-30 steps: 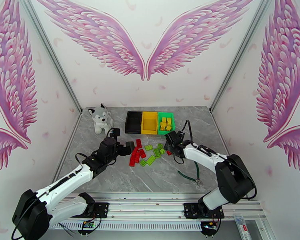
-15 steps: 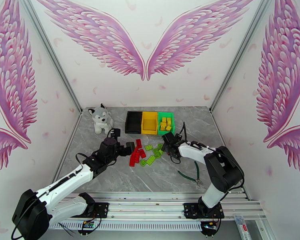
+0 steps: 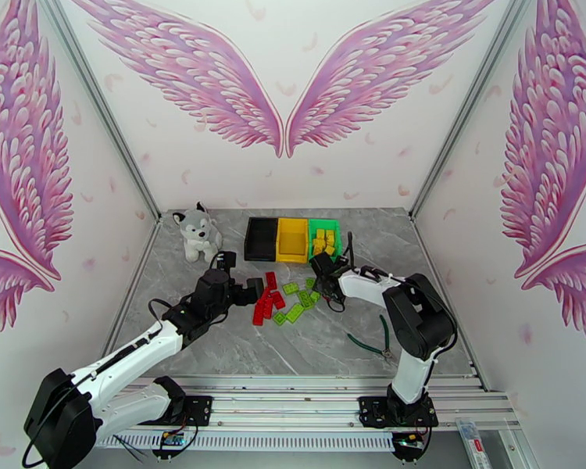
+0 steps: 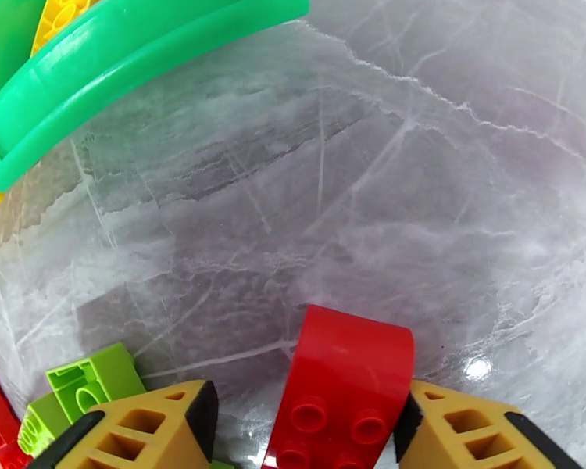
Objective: Sort the legos into containers by color
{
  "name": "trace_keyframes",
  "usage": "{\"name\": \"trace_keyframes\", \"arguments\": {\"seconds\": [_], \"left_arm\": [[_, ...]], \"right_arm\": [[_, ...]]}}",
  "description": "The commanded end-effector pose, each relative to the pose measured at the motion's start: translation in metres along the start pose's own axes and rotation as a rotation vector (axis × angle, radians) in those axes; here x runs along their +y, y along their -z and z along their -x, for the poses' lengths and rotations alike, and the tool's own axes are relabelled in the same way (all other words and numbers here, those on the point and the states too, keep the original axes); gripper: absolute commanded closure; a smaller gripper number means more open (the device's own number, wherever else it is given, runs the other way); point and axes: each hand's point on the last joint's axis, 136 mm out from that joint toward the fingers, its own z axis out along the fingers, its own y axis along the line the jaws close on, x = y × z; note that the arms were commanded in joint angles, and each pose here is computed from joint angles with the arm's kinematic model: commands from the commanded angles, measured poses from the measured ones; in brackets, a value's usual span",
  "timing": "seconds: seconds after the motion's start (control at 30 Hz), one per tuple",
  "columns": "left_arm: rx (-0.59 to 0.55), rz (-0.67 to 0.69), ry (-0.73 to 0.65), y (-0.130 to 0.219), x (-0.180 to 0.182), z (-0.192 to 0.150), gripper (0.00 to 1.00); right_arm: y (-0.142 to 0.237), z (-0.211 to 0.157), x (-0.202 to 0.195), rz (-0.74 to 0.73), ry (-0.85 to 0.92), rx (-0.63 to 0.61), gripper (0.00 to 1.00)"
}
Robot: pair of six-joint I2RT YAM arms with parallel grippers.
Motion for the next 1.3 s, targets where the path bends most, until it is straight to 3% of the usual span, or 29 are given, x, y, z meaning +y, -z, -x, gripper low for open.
{"name": "trace_keyframes", "arguments": {"seconds": [0.0, 0.2, 0.47, 0.67, 0.97, 1.27], "left_arm": [[0.004, 0.031, -0.008, -0.004, 0.004, 0.000, 0.01], [0.014, 0.074, -0.005, -0.012, 0.012, -0.002, 0.01], [-0.087, 0.087, -0.028, -0.006, 0.017, 0.008, 0.01], [-0.045, 0.088, -0.017, -0.007, 0.024, 0.010, 0.01], [0.027, 0.076, 0.087, -0.033, 0.050, 0.001, 0.01], [0.002, 0.113, 0.182, -0.031, 0.079, 0.003, 0.01]], "right_arm": [[-0.005, -0.005, -0.006, -0.045, 0.034, 0.005, 0.43], [0.005, 0.001, -0.011, -0.042, 0.037, -0.038, 0.60], [0.046, 0.023, 0.003, 0.003, 0.101, -0.157, 0.75], [0.075, 0.026, 0.074, 0.188, 0.249, -0.207, 0.77], [0.092, 0.026, 0.189, 0.387, 0.459, -0.189, 0.82], [0.094, 0.055, 0.254, 0.461, 0.483, -0.250, 0.79]]}}
